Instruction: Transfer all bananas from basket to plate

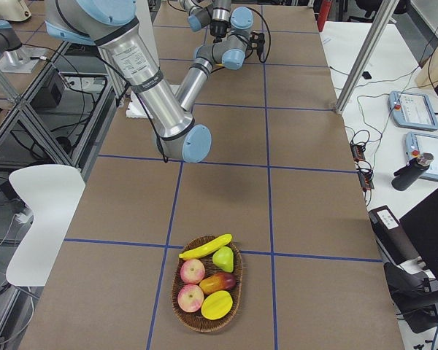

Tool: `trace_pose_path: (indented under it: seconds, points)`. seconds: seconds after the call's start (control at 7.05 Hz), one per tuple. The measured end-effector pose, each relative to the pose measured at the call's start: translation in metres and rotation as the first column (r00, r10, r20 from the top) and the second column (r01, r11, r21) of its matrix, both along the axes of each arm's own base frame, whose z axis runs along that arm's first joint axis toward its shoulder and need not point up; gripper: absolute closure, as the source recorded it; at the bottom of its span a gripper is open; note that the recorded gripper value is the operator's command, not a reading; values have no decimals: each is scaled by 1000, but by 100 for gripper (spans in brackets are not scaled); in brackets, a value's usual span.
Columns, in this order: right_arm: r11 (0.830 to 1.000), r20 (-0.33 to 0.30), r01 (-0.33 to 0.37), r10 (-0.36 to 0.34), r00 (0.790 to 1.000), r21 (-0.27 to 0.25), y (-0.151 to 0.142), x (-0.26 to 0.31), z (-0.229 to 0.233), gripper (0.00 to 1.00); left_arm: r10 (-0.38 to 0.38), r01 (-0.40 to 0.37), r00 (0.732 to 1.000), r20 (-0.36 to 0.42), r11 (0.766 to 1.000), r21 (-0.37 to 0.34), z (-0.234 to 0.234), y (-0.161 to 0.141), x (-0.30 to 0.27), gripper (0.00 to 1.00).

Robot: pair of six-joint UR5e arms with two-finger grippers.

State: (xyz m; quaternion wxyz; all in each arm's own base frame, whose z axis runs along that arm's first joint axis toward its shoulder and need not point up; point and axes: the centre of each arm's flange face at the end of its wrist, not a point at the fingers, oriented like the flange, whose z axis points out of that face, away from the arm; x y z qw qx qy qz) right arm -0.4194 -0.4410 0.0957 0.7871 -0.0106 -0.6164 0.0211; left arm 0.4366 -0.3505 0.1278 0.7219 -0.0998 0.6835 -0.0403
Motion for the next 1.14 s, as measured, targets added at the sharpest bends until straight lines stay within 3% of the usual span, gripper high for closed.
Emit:
trace_pose_path:
  seconds: [0.71,1.14]
  points:
    - [996,79,-43,49,996,-74,-3,12,-7,0,16,-15,1000,16,999,-37,5,0,2,100]
    - [975,45,-164,173,984,-150,-50,64,15,0,-5,8,999,53,998,-60,25,-8,-7,100]
